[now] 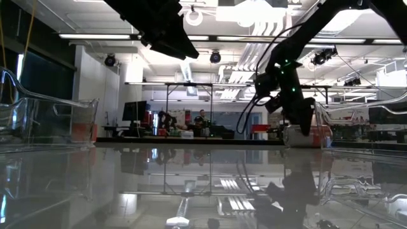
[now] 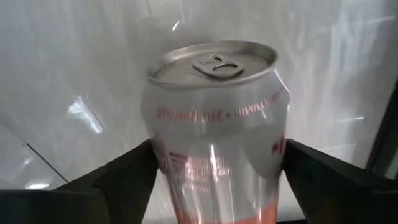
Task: Sort soda cans
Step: Put the right orange-white soda can into the left transparent bin
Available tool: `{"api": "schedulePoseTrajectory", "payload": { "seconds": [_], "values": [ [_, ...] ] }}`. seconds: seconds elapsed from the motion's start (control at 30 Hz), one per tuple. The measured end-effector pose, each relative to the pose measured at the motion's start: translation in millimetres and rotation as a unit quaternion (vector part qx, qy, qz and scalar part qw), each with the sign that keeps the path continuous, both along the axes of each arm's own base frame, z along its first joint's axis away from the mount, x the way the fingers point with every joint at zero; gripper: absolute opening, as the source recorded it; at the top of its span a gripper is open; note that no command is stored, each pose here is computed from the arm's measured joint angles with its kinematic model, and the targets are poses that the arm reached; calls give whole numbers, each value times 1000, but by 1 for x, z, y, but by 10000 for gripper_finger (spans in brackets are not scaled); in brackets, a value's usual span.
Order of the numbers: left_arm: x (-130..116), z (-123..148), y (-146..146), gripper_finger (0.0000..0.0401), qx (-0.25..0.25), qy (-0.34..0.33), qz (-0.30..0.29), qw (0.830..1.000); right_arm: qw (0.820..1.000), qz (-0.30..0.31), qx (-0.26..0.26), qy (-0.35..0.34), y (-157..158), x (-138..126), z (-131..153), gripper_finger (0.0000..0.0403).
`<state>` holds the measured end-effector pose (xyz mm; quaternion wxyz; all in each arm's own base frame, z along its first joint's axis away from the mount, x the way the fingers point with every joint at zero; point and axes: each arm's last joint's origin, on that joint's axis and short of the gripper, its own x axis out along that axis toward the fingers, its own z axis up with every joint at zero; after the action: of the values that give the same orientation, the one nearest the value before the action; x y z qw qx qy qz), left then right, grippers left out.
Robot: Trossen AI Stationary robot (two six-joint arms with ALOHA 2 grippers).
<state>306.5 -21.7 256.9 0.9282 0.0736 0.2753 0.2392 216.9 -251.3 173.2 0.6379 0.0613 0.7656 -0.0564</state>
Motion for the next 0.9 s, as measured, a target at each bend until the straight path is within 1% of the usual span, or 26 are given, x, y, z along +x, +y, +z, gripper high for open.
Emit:
{"api": "schedulePoseTrajectory", "payload": {
  "seconds": [0.1, 0.23, 0.33, 0.53, 0.77, 0.9],
  "values": [
    [0, 0, 0, 344, 0, 0, 1, 1000, 1000, -1, 5, 1, -1, 1, -4, 331],
    [0, 0, 0, 344, 1, 0, 1, 1000, 1000, -3, 12, -2, -1, 1, -6, 329],
    [0, 0, 0, 344, 1, 0, 2, 1000, 1000, -4, 16, -7, -1, 1, -6, 314],
    [0, 0, 0, 344, 2, 1, 2, 1000, 1000, -5, 22, -16, -2, 1, -6, 270],
    [0, 0, 0, 344, 2, 1, 3, 1000, 999, -5, 22, -25, -1, 1, -4, 270],
    [0, 0, 0, 344, 3, 1, 3, 1000, 998, -13, 26, -64, 2, 2, 7, 270]
  ]
}}
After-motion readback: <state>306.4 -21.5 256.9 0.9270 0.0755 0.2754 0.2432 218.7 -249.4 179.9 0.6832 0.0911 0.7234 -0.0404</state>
